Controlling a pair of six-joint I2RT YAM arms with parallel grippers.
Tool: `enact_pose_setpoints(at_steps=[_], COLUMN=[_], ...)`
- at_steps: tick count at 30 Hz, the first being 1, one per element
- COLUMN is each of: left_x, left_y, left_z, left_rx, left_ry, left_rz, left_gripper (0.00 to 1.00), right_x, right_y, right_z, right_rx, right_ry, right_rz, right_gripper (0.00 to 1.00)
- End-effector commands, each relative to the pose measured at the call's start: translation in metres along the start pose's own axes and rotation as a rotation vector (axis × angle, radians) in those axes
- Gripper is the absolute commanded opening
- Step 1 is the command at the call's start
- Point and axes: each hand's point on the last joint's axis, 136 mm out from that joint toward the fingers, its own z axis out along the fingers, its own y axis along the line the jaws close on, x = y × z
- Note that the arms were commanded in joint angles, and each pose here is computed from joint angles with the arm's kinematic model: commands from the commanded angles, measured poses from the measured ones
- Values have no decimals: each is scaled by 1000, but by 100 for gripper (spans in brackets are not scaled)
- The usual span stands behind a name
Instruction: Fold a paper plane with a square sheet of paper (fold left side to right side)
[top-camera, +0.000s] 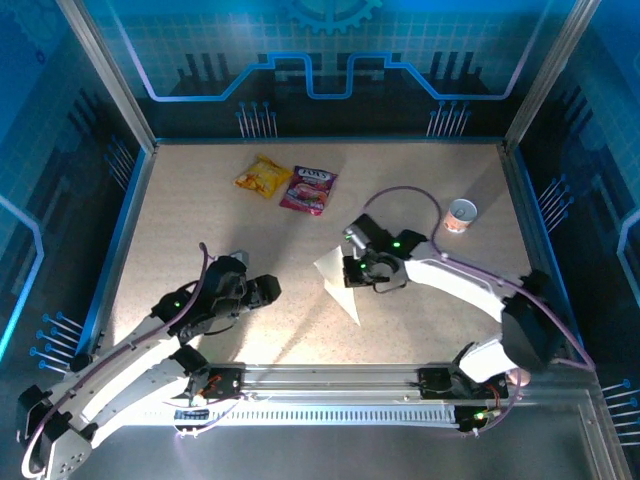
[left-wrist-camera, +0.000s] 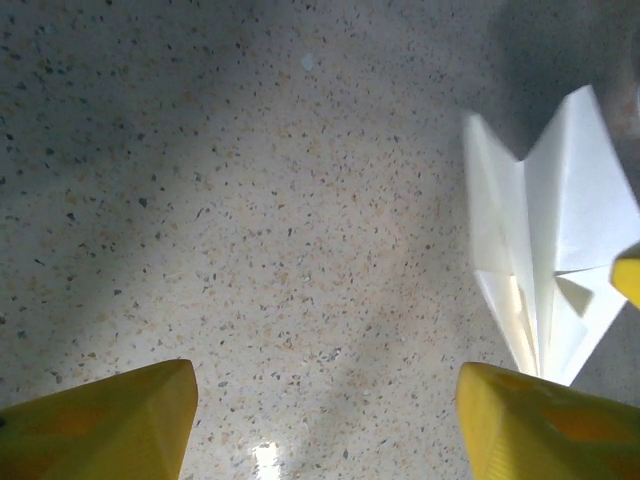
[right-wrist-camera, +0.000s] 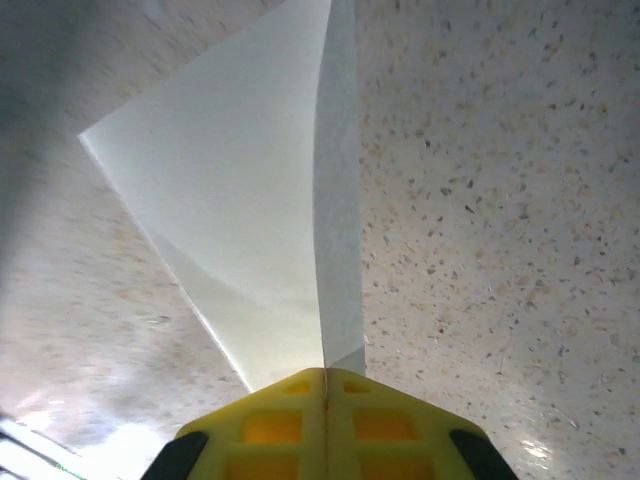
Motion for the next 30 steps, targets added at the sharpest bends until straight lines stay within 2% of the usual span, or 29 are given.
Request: enact_pose_setpoints(at_steps=[1,5,10,15,19,25,30], left_x=[-14,-20,-20,-16,-13,-12,-12], left_y=[-12,-18,-17,-14,-12,-11,-11], left_z=[-11,-13,-12,-11,-10,-7,-4], left_rx=[30,56,57,54,50,52,47], left_ry=[-35,-52,-49,-25,-17,-15,-8], left_rz=[29,26,20,11,7,0,-4], left_gripper=[71,71,71,71,71,71,71], right_x=[-15,-32,-43,-44,-37,-26,-25], right_y=[19,38,50,24,-5,-38,-51], right_z=[-14,-20,8,55,74,73,61], right_rx=[-275,-512,-601,-528,-446,-359,-320], right_ry=[-49,-85,-55,-22,1,13,-2], right_rz=[89,149,186,240,268,274,262], right_gripper=[0,0,0,0,0,0,0])
